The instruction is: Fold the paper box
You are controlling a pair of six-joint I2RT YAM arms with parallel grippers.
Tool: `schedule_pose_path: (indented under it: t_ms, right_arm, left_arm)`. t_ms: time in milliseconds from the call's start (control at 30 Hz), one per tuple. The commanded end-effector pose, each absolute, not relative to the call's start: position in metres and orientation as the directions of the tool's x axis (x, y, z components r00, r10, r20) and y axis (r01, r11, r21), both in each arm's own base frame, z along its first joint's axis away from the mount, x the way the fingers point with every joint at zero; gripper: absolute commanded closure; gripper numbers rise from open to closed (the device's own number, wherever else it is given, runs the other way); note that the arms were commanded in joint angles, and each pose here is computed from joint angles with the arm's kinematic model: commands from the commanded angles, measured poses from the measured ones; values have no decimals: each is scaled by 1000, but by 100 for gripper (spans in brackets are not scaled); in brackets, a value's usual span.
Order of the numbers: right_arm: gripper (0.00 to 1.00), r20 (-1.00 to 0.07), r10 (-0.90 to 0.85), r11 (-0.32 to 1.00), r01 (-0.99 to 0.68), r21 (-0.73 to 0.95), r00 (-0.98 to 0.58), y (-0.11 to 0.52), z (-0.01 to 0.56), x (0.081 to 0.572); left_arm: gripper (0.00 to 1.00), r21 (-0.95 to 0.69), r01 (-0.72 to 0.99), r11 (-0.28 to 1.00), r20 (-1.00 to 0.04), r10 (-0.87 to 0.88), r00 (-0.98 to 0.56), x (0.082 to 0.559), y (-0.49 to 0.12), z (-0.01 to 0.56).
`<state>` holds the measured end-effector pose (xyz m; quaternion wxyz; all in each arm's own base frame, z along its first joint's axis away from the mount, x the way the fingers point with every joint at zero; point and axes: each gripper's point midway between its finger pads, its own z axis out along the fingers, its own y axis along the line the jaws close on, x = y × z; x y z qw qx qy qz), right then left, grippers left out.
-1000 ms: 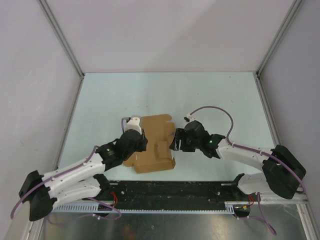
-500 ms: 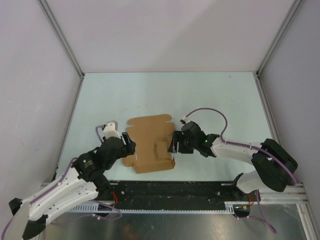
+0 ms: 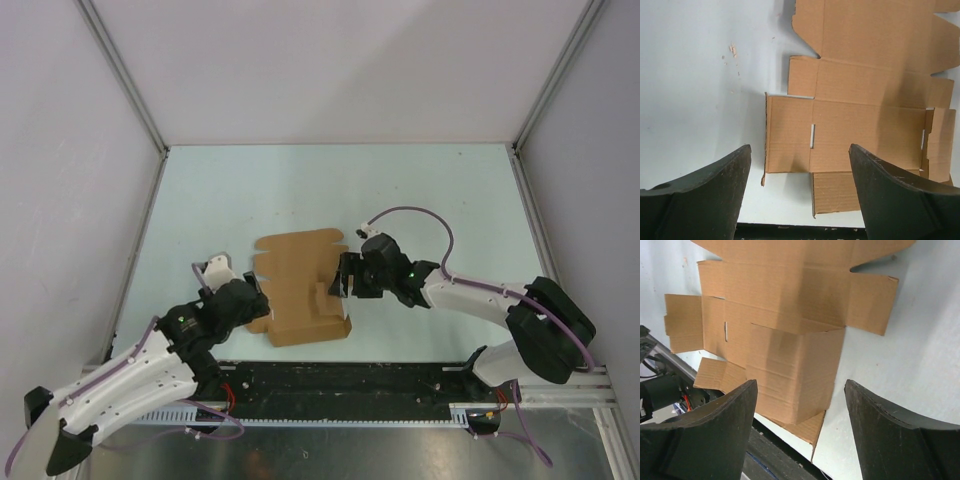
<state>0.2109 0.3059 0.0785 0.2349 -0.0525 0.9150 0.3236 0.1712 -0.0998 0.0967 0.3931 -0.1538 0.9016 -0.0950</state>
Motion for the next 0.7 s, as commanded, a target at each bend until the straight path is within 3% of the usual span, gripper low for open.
schedule_pose_path:
  t_ms: [0, 667]
  right_arm:
    - [23, -491, 36, 760, -295, 579, -870, 320, 92, 218]
    - [22, -455, 7, 787, -275, 552, -891, 321, 67, 217]
  left_arm:
    - [15, -311, -286, 906, -666, -423, -614, 169, -90, 87]
    - [49, -195, -352, 915, -652, -389, -650, 167, -82, 54]
